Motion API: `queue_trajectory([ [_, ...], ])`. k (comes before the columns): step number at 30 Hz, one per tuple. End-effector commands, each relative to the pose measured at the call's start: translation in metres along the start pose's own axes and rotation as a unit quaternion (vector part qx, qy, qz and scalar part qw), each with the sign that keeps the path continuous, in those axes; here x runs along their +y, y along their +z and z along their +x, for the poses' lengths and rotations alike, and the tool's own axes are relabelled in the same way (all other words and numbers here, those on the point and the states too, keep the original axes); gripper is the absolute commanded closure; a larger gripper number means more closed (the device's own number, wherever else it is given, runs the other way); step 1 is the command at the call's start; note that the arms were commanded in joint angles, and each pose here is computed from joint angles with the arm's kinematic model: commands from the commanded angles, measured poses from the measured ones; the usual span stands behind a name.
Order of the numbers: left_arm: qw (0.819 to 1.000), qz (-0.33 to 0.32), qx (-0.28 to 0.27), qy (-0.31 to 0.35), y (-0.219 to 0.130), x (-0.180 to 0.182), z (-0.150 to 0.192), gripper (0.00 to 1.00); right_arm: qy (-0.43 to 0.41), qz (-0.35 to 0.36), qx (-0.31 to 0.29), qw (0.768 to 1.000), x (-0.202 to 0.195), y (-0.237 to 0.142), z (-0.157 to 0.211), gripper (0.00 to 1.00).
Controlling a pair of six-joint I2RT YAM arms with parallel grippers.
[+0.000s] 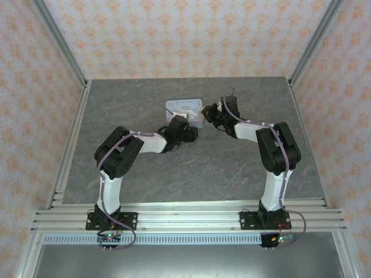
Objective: Unlock the padlock with the key
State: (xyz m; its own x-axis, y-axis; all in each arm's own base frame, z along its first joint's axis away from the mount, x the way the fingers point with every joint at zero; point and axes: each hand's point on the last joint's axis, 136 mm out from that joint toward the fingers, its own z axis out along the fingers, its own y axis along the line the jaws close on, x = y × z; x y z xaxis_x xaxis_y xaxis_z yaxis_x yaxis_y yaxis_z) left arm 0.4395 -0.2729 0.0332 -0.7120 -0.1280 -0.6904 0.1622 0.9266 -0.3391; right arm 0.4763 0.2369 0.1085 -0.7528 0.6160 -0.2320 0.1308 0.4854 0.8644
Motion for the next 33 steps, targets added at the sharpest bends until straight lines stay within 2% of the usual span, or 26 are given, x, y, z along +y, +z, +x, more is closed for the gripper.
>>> queue_trajectory([
  [1,0.998,0.059,-0.004,-0.037,0.006,-0.020,0.002,0.29,-0.006,-0.016,0.001,1.000,0.005,0.005,0.001,1.00],
  [6,0.988,0.102,-0.028,-0.111,0.002,-0.027,-0.013,0.29,-0.005,-0.014,0.001,1.000,0.003,0.005,0.002,1.00],
  [15,0.977,0.120,-0.037,-0.172,0.004,-0.021,-0.016,0.29,-0.003,-0.014,0.002,1.000,0.001,0.005,0.002,1.00],
  [23,0.954,0.167,-0.064,-0.240,-0.004,-0.027,-0.020,0.32,-0.003,-0.015,0.002,1.000,0.002,0.007,0.002,1.00],
  [30,0.944,0.190,-0.078,-0.258,-0.013,-0.036,-0.028,0.37,-0.001,-0.014,0.004,1.000,0.000,0.008,0.003,1.00],
  [33,0.946,0.188,-0.077,-0.253,-0.013,-0.039,-0.028,0.38,-0.002,-0.012,0.005,1.000,-0.001,0.008,0.003,1.00],
])
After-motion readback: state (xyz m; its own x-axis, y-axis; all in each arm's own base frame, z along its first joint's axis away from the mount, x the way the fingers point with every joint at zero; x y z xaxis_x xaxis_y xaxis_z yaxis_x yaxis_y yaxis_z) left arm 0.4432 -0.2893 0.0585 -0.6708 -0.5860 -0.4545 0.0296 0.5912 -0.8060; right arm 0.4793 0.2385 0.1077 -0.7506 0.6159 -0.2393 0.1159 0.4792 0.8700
